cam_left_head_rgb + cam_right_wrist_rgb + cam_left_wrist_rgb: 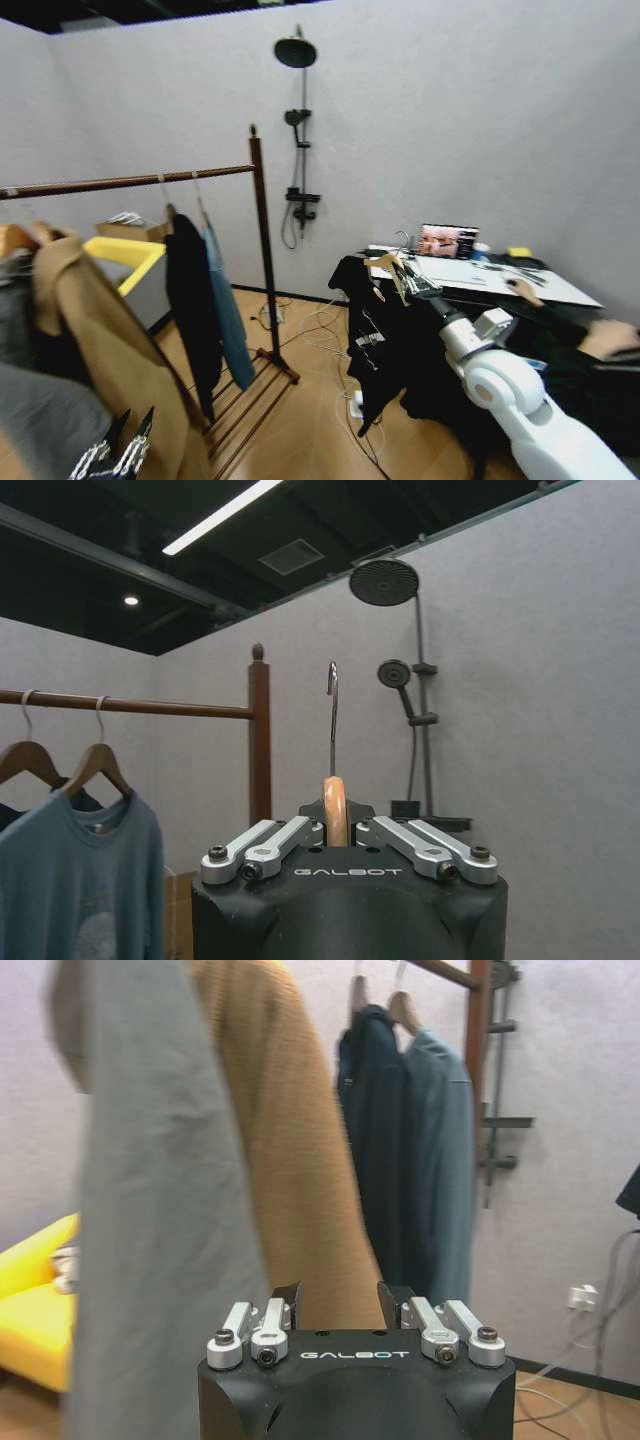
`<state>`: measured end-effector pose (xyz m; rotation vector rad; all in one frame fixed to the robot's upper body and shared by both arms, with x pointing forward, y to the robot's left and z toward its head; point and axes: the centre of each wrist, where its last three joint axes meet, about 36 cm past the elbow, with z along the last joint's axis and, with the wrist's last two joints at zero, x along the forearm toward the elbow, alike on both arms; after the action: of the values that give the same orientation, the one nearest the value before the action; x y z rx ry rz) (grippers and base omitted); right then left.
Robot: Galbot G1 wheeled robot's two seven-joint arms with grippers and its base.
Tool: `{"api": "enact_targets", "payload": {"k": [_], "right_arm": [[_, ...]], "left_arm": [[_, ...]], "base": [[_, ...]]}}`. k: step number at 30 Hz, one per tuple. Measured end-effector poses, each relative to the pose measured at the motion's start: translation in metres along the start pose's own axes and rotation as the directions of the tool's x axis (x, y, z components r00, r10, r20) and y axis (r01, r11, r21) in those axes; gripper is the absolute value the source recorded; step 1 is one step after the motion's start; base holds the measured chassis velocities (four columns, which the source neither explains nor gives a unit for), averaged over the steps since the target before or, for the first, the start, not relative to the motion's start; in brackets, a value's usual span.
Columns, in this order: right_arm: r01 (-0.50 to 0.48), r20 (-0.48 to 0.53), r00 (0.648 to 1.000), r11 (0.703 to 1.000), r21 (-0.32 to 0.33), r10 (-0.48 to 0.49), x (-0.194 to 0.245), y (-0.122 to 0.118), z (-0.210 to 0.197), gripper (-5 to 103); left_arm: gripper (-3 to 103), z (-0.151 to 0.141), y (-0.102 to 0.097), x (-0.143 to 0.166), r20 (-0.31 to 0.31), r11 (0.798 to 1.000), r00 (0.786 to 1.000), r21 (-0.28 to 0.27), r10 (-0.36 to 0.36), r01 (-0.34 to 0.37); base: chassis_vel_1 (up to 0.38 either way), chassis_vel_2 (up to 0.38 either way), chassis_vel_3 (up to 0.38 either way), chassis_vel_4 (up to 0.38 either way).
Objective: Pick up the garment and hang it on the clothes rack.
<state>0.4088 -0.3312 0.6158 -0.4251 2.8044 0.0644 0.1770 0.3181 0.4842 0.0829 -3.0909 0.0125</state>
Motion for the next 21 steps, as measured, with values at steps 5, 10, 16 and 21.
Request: {"api": "enact_targets", "payload": {"k": [5,10,16,21], "right_arm": [[0.037,0.016,0.999,0.999,0.018,-0.037,-0.019,-0.012,-0.013,8],[0.067,0.027,0.997,0.997,0.030,-0.068,-0.048,-0.026,-0.022,8],[0.063,0.051,0.997,0.997,0.046,-0.065,-0.082,-0.039,-0.034,8],[0.045,0.051,0.998,0.997,0.059,-0.048,-0.115,-0.051,-0.044,8]], "left_arm": [[46,0.000,0.000,0.000,0.000,1.000,1.000,0.000,0.000,0.000],[46,0.000,0.000,0.000,0.000,1.000,1.000,0.000,0.000,0.000],[46,0.000,0.000,0.000,0.000,1.000,1.000,0.000,0.000,0.000],[46,0.000,0.000,0.000,0.000,1.000,1.000,0.000,0.000,0.000]], "base": [[0.118,0.121,0.135,0.114],[0.119,0.118,0.119,0.121],[0.128,0.137,0.140,0.113],[0.126,0.117,0.122,0.109]]}}
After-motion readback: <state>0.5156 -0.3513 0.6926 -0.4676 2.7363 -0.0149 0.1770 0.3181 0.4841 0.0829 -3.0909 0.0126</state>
